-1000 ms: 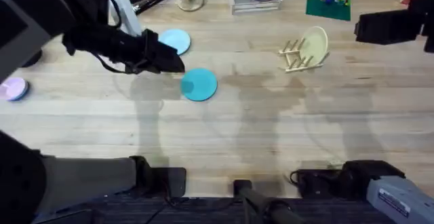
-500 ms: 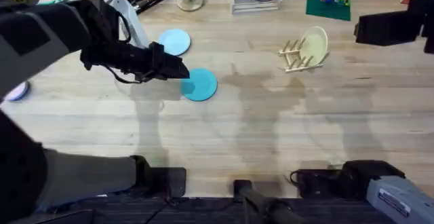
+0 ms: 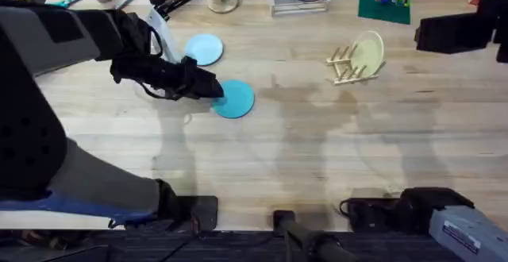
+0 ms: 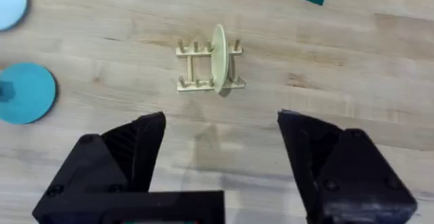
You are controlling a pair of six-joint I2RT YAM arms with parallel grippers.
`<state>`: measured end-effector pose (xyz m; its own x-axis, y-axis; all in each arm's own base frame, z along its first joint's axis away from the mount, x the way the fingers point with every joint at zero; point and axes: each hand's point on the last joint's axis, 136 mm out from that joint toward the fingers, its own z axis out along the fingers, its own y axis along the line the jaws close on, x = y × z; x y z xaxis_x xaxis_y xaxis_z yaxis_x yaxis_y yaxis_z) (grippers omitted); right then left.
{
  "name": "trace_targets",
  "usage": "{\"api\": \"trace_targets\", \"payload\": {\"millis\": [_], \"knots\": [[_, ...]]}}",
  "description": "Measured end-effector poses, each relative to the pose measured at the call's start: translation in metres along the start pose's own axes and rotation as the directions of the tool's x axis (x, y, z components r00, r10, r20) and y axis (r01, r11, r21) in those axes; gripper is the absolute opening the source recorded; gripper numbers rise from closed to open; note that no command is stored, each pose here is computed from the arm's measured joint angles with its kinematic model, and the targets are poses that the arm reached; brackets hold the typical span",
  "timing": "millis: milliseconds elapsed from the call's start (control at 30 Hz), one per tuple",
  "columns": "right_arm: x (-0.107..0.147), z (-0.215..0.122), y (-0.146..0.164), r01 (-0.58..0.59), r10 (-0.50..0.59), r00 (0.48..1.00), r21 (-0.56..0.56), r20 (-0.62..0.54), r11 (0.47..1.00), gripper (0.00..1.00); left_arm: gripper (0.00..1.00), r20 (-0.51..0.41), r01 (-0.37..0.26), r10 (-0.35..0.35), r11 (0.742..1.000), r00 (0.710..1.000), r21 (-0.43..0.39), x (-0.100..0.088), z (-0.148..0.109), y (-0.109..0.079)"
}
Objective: Pick up the plates from the table one by one and place each into a slot on the dish rack.
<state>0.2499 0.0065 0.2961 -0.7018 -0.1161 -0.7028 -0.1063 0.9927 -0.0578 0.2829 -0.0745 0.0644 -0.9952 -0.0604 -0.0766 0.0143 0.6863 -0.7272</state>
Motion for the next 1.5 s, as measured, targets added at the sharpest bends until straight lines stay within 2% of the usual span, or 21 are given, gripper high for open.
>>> {"api": "trace_targets", "payload": {"millis": [333, 600, 733, 833, 967, 1100, 1267, 1500], "knots": [[0.000, 0.000, 0.000, 0.000, 0.000, 1.000, 0.000, 0.000, 1.000, 0.995, 0.041, 0.041, 0.047, -0.047, 0.999, 0.998, -0.003, -0.005, -0.011, 0.012], [0.000, 0.000, 0.000, 0.000, 0.000, 1.000, 0.000, 0.000, 1.000, 0.995, 0.041, 0.046, 0.043, -0.043, 0.999, 0.998, -0.004, -0.006, -0.012, 0.013], [0.000, 0.000, 0.000, 0.000, 0.000, 1.000, 0.000, 0.000, 1.000, 0.993, 0.041, 0.050, 0.040, -0.040, 0.999, 0.998, -0.003, -0.010, -0.007, 0.019], [0.000, 0.000, 0.000, 0.000, 0.000, 1.000, 0.000, 0.000, 1.000, 0.994, 0.042, 0.030, 0.063, -0.063, 0.998, 0.998, 0.008, -0.012, 0.005, 0.031], [0.000, 0.000, 0.000, 0.000, 0.000, 1.000, 0.000, 0.000, 1.000, 0.995, 0.042, 0.014, 0.125, -0.127, 0.985, 0.992, 0.115, -0.015, 0.019, 0.033], [0.000, 0.000, 0.000, 0.000, 0.000, 1.000, 0.000, 0.000, 1.000, 0.995, 0.042, 0.025, 0.139, -0.147, 0.971, 0.989, 0.192, -0.022, 0.024, 0.030], [0.000, 0.000, 0.002, -0.001, 0.001, 1.000, -0.011, 0.001, 1.000, 0.993, 0.042, 0.028, 0.141, -0.150, 0.967, 0.988, 0.212, -0.025, 0.025, 0.028], [0.000, 0.004, 0.017, -0.003, 0.002, 1.000, -0.098, -0.012, 0.995, 0.994, 0.041, 0.028, 0.141, -0.150, 0.967, 0.988, 0.212, -0.025, 0.025, 0.028]]}}
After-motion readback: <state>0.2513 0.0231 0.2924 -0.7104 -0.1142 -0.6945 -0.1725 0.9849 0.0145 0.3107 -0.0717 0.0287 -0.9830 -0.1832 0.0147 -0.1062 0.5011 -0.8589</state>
